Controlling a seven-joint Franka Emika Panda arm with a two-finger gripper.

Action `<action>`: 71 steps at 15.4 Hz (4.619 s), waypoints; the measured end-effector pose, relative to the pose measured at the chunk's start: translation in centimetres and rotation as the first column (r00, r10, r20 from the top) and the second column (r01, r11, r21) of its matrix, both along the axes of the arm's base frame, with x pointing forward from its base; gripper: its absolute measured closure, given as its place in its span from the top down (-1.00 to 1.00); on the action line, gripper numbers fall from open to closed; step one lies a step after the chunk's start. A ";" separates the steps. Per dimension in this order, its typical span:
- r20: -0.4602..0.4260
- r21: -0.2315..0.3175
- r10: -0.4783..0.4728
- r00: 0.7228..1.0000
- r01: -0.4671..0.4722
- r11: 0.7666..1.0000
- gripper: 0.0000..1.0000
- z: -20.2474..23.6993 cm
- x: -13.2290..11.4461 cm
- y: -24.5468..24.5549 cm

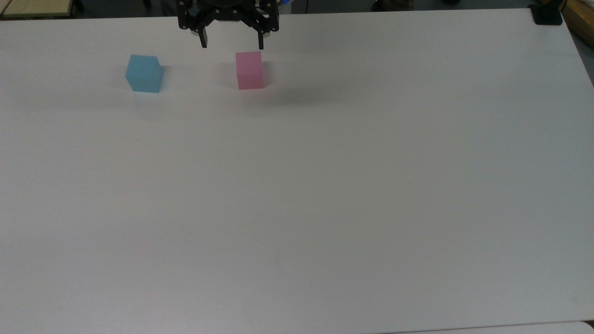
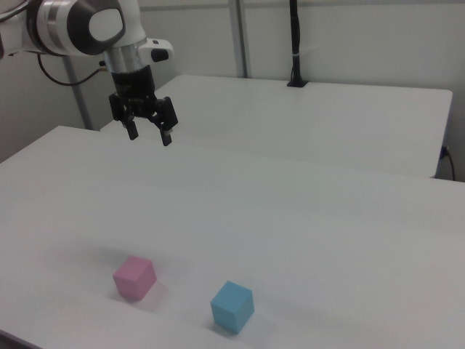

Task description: Put blue cube on pink cube

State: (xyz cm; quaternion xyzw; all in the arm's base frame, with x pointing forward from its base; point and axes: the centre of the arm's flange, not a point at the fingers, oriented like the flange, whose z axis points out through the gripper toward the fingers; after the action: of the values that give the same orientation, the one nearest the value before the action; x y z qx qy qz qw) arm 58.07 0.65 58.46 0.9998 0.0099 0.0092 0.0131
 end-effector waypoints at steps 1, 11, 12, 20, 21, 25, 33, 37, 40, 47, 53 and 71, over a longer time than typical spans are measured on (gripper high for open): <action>0.000 0.000 0.000 1.000 0.000 1.000 1.00 0.0 0.0 0.0; 0.005 0.000 -0.013 1.000 0.013 1.000 1.00 0.3 -0.1 -0.7; 0.005 0.000 -0.013 1.000 0.013 1.000 1.00 0.3 -0.1 -0.7; 0.007 0.000 -0.045 0.999 0.045 0.999 1.00 0.4 -0.2 -2.6; 0.007 0.000 -0.051 0.999 0.051 0.999 1.00 0.4 -0.2 -3.2; 0.006 -0.002 -0.056 0.998 0.056 0.998 1.00 0.5 -0.6 -7.3; -0.011 -0.006 -0.064 0.998 0.064 0.998 1.00 0.5 -4.2 -21.1; -0.013 -0.008 -0.078 0.997 0.078 0.997 1.00 0.6 -5.9 -25.3; -0.019 -0.005 -0.078 0.997 0.078 0.997 1.00 0.6 -6.9 -26.7; -0.035 0.007 -0.075 0.997 0.076 0.997 1.00 0.2 -8.4 -26.2; -0.005 -0.001 -0.018 1.000 0.018 1.000 1.00 -3.9 -16.3 -24.6; -0.034 -0.015 -0.114 0.993 0.114 0.993 1.00 -21.6 -13.7 -26.0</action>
State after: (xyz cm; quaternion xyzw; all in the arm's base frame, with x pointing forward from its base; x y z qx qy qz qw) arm 44.33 -25.37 36.87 0.9987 -0.0470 -0.0092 0.0199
